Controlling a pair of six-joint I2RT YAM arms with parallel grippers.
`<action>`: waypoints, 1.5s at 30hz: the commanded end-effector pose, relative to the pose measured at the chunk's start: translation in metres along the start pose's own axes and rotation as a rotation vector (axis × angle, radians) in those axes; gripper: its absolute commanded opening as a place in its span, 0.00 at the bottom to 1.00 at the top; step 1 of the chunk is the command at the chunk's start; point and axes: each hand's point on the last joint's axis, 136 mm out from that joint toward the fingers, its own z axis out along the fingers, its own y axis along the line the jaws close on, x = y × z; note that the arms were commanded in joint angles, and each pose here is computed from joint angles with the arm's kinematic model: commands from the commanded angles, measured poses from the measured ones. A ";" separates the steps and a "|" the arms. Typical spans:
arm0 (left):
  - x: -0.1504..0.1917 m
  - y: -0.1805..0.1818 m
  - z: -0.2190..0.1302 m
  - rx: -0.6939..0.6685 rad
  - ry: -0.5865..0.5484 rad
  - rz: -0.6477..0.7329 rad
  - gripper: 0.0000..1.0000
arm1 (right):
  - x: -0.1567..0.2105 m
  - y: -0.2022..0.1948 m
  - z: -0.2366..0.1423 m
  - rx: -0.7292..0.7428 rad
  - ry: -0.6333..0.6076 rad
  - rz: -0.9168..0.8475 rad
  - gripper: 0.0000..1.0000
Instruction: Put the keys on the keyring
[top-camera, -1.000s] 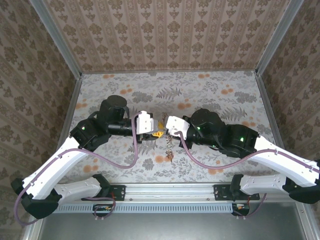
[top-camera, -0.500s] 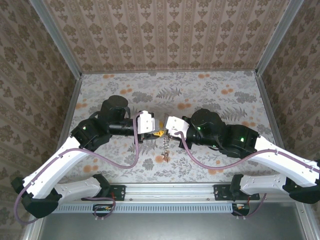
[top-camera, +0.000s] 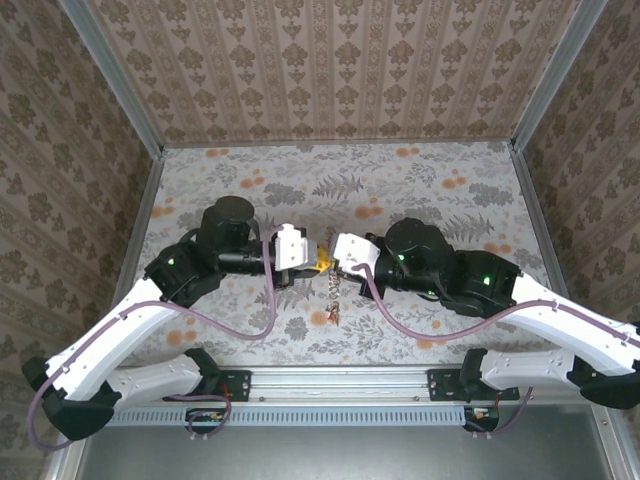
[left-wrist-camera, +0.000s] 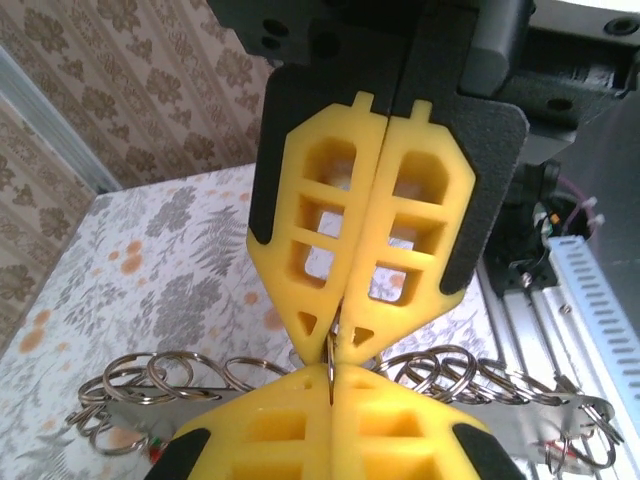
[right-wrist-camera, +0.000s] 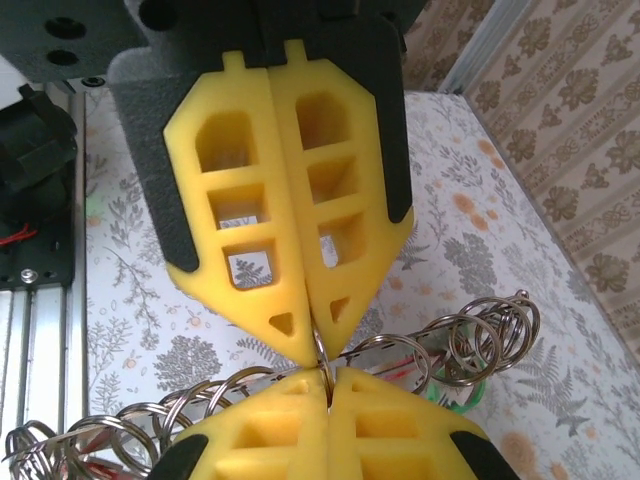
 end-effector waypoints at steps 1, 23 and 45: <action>-0.033 -0.008 -0.012 0.043 -0.184 -0.002 0.00 | -0.023 0.005 -0.013 -0.029 -0.137 0.005 0.09; -0.058 -0.013 -0.041 0.092 -0.460 -0.043 0.00 | -0.042 0.006 -0.028 -0.036 -0.281 0.031 0.20; -0.067 0.005 -0.042 0.005 -0.591 -0.085 0.00 | -0.041 -0.012 -0.016 0.149 -0.294 -0.038 0.07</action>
